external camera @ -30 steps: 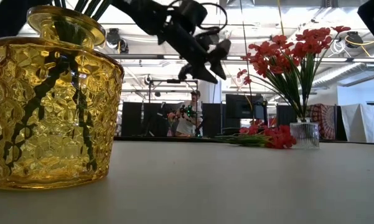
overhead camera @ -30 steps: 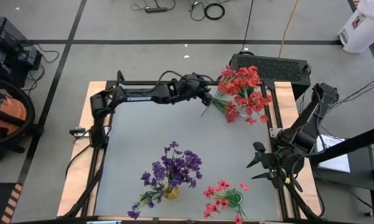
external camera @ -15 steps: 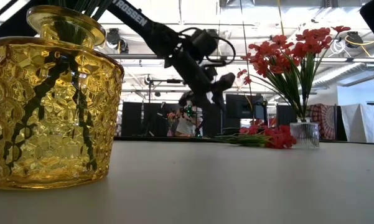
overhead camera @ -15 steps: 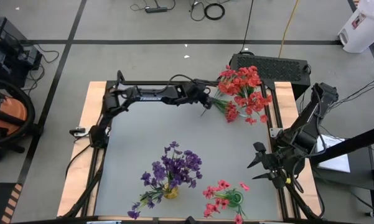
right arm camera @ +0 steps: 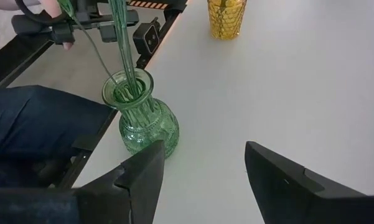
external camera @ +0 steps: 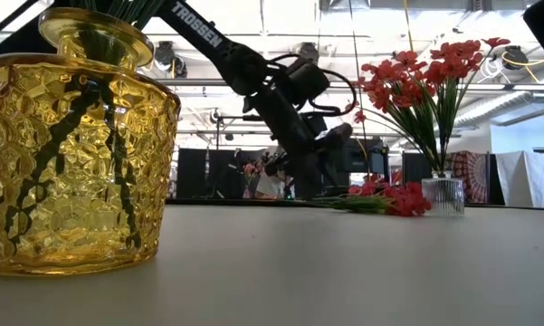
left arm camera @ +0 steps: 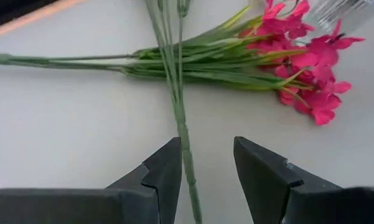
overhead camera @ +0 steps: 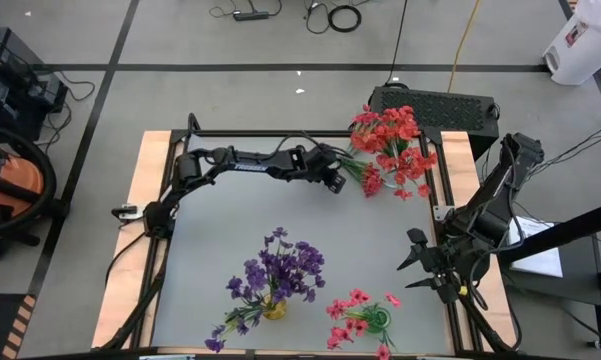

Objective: Sort flowers into vase by color
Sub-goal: Put the top pink flower into the green transparent vase

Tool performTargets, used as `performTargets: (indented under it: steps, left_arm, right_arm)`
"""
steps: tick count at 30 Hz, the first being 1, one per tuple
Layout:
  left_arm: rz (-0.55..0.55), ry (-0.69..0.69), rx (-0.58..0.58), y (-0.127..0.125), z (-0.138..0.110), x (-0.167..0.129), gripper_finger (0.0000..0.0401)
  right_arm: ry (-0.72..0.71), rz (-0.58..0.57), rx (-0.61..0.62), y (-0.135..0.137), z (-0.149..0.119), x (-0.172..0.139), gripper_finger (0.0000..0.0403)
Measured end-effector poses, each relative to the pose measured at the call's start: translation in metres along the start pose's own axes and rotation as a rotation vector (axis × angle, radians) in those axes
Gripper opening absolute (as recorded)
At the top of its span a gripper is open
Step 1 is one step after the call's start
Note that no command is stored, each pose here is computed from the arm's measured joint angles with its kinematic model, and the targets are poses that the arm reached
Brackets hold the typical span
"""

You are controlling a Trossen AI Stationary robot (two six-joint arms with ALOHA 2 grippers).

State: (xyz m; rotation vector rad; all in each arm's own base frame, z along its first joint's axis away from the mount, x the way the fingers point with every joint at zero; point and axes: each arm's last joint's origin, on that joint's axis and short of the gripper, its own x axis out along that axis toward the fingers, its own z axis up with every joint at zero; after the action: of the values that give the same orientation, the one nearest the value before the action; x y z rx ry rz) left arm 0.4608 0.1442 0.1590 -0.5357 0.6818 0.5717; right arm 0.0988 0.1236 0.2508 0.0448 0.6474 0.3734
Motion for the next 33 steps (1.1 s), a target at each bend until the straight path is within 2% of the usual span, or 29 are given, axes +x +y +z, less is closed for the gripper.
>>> performTargets:
  steps: [7,17,27,33]
  left_arm:
    - [0.047,0.045,-0.01,-0.001,-0.008,-0.001,0.0152]
    - [0.043,0.066,-0.009,-0.014,-0.017,-0.003,0.0152]
    - [0.144,0.076,0.02,-0.016,-0.025,-0.005,0.0152]
    - [0.169,0.08,0.008,-0.018,-0.029,-0.006,0.0152]
  right_arm:
    - [0.0,0.0,0.017,0.0,0.0,0.0,0.0215]
    - [0.001,0.001,0.021,0.0,0.0,0.0,0.0215]
    - [0.001,0.001,0.023,0.0,0.0,0.0,0.0215]
    - [0.001,0.001,0.024,0.0,0.0,0.0,0.0215]
